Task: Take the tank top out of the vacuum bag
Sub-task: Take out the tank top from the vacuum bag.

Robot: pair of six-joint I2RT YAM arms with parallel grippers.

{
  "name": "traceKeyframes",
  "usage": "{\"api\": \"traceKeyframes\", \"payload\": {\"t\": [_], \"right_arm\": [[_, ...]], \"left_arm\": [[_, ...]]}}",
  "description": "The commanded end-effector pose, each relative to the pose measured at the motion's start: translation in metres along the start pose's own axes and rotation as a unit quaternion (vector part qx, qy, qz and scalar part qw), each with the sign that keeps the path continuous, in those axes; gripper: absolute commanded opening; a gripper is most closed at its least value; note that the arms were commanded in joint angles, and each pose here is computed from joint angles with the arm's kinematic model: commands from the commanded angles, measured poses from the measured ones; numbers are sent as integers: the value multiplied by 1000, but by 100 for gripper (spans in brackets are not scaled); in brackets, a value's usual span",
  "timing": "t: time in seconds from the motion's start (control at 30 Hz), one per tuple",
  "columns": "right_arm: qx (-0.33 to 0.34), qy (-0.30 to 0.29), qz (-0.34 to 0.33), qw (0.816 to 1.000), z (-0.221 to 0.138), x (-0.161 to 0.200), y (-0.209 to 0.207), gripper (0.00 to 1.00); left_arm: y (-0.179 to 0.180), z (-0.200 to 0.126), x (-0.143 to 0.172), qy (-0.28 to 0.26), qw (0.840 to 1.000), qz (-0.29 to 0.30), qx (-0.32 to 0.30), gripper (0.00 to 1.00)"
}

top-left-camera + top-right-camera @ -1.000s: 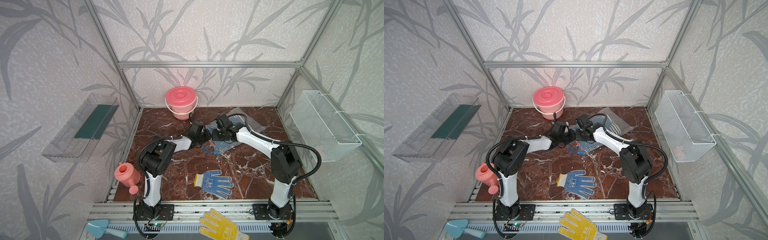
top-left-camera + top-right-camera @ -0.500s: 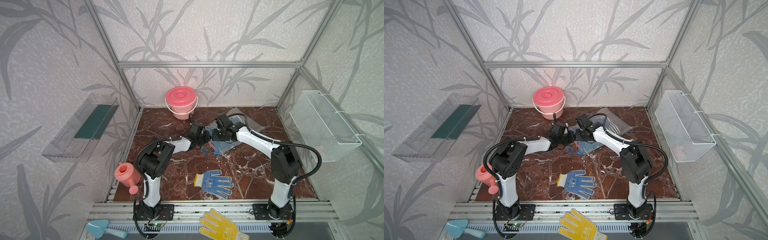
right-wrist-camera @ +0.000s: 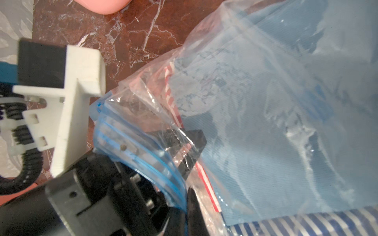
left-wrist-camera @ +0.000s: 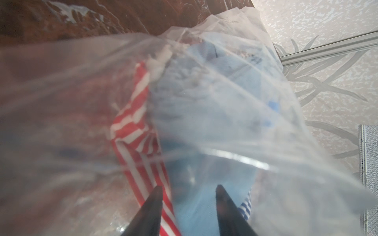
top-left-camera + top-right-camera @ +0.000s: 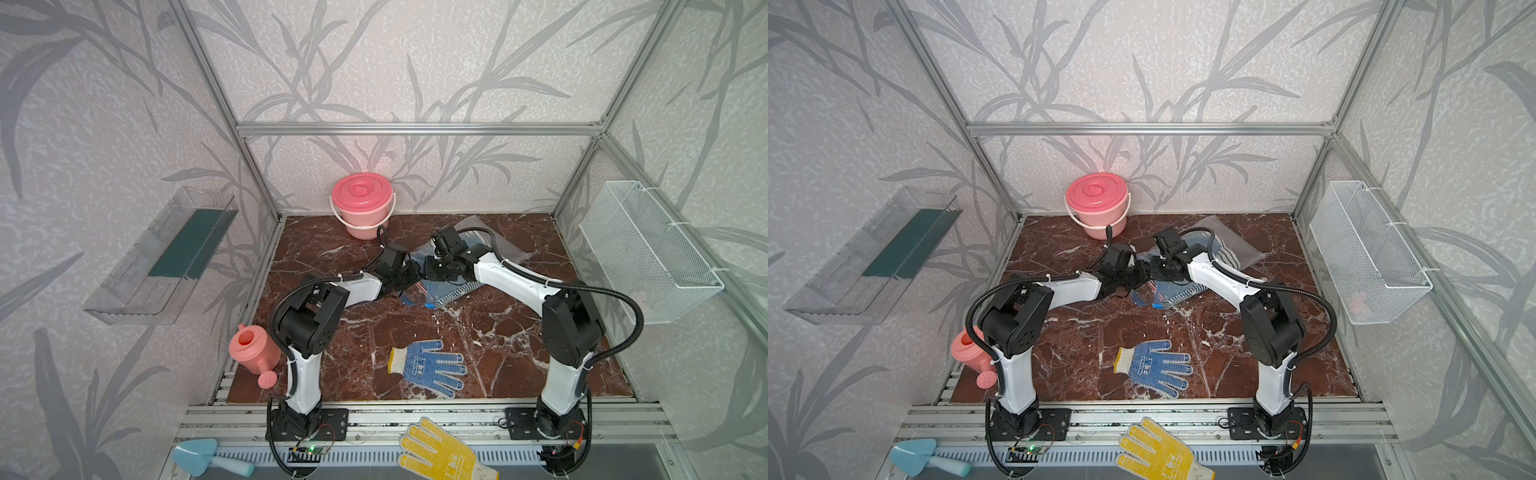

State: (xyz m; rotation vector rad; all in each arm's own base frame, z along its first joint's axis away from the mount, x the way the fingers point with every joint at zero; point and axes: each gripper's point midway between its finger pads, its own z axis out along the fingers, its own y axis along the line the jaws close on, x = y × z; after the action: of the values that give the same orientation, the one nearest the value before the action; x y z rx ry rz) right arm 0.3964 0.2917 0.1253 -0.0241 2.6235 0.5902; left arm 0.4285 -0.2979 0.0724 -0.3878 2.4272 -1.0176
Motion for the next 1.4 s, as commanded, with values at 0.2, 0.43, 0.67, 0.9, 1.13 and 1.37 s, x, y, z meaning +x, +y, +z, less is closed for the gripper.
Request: {"api": "traceKeyframes", "payload": {"t": [0.2, 0.43, 0.67, 0.9, 1.13, 1.37], "right_arm": [[-22, -19, 15, 999, -2, -16, 2, 0], [-22, -22, 18, 999, -2, -18, 0, 0], [-24, -24, 31, 999, -4, -20, -2, 0], [-23, -23, 33, 999, -1, -19, -4, 0], [-18, -24, 36, 999, -2, -16, -8, 0], [1, -27, 31, 999, -3, -14, -17, 0]], "left_arm": [[-21, 1, 0, -7, 1000, -6, 3, 46], [-16, 12, 13, 6, 1000, -30, -3, 46], [-6, 18, 21, 16, 998, -48, -21, 46], [-4, 20, 31, 19, 998, -43, -43, 46], [-2, 37, 28, 29, 997, -56, -38, 30], [6, 22, 3, -3, 997, -50, -50, 0]]}}
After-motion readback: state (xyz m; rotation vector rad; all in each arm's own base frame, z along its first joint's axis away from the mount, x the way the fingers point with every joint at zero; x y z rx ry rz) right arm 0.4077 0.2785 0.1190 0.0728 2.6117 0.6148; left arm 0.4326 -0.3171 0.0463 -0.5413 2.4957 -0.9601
